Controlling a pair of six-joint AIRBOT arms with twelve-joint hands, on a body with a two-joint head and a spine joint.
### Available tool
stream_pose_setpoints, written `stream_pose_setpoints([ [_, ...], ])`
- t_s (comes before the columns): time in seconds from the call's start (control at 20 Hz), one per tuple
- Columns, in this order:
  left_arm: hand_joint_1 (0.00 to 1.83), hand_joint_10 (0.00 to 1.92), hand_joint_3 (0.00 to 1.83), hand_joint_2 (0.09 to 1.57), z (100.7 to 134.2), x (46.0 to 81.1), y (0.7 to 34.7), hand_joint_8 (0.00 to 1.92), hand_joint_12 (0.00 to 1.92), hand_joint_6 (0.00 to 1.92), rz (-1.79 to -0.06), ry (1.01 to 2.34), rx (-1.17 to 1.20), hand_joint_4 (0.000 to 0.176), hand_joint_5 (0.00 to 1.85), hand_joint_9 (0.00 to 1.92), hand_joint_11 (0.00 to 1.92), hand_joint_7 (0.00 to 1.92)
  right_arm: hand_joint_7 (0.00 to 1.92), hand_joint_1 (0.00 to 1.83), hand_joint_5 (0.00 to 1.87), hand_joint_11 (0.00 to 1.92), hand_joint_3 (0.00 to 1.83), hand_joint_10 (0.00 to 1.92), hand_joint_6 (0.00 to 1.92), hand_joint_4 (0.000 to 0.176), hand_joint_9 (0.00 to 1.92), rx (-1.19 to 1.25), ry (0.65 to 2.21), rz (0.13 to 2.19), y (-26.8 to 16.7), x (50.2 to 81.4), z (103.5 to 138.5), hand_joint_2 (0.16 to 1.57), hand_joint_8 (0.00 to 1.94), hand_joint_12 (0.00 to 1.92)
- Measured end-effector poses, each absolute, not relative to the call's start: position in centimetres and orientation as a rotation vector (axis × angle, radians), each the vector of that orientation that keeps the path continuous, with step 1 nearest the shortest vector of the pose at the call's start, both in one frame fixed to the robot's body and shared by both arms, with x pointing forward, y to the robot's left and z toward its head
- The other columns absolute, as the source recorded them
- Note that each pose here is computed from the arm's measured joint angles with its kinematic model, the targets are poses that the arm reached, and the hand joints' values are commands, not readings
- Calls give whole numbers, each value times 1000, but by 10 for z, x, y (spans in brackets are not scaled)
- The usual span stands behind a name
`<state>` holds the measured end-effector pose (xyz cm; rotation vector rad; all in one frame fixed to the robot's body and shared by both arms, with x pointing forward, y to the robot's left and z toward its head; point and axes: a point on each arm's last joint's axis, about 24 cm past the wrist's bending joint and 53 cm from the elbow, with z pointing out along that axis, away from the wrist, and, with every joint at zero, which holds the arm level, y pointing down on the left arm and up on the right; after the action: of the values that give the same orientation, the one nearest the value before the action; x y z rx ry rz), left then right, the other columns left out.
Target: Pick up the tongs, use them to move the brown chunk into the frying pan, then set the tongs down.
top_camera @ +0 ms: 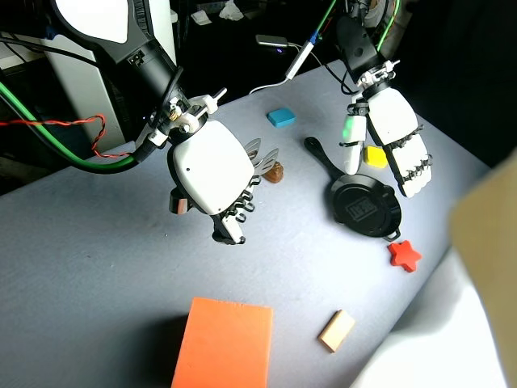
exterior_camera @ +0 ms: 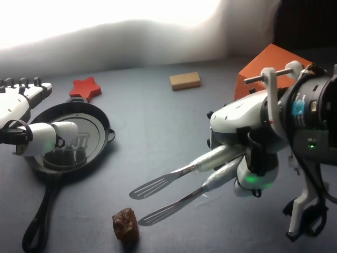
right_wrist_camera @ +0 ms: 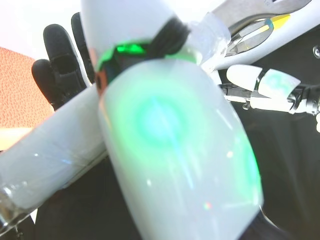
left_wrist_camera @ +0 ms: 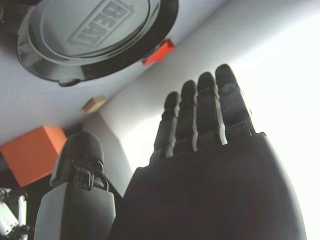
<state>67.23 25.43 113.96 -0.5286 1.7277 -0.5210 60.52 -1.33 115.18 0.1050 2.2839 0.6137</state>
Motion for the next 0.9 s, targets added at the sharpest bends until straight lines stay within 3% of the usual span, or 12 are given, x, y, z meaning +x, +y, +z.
stream_pose_setpoints([
  [0.3, 64, 2, 0, 1266, 1140, 674, 257, 0, 208, 3, -513, 1724, -528, 10, 41, 47, 0, 67, 855, 1155, 822, 268, 0, 11, 5, 0, 838, 84, 2303, 635, 4, 603, 1145, 1101, 2, 1329],
  [0.55, 62, 2, 1, 1270, 1140, 675, 255, 2, 166, 0, -516, 1722, -525, 11, 17, 30, 0, 59, 836, 1148, 808, 242, 0, 5, 0, 0, 825, 108, 2295, 604, 4, 620, 1142, 1109, 0, 1323],
  [0.9, 45, 0, 3, 1281, 1141, 677, 259, 0, 138, 2, -507, 1716, -526, 8, 19, 25, 0, 46, 847, 1155, 819, 252, 0, 8, 4, 0, 835, 86, 2313, 609, 14, 615, 1133, 1104, 5, 1318],
])
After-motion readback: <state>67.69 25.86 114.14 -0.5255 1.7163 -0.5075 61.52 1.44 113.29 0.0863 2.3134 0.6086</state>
